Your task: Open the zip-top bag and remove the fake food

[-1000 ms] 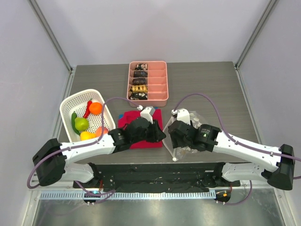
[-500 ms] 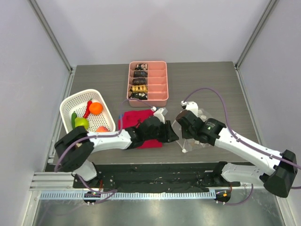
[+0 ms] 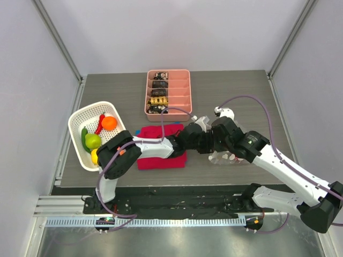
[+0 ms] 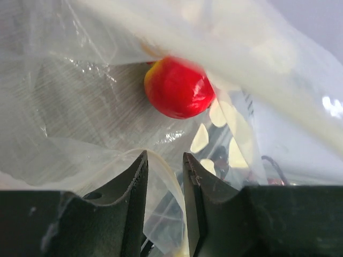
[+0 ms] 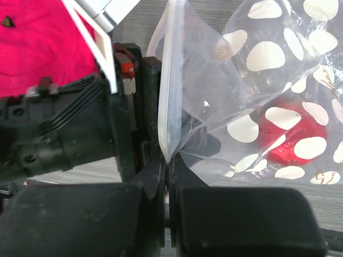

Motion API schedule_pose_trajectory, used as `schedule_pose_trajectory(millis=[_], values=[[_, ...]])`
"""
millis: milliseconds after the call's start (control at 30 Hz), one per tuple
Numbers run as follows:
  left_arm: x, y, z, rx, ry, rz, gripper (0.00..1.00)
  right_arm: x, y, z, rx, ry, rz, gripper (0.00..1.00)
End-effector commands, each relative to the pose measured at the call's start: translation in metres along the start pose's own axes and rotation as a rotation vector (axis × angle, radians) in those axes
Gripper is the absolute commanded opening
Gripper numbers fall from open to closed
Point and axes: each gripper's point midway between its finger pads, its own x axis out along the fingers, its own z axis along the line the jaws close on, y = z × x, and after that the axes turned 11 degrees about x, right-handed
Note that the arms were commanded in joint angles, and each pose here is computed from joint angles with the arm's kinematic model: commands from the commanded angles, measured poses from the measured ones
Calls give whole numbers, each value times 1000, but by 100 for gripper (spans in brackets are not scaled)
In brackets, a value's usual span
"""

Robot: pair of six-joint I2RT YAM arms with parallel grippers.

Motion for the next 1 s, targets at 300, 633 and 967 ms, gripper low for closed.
schedule_pose_trajectory(millis=[300, 633, 967], values=[[-44, -46, -18, -7, -69, -94, 32, -8, -16, 19, -16, -105, -32, 1], [-18, -70, -29, -135, -9, -114, 23, -14, -10, 34, 15, -193, -2, 1], [9, -51, -5, -130, 0, -110, 33, 2, -29, 33, 95, -140, -44, 2]])
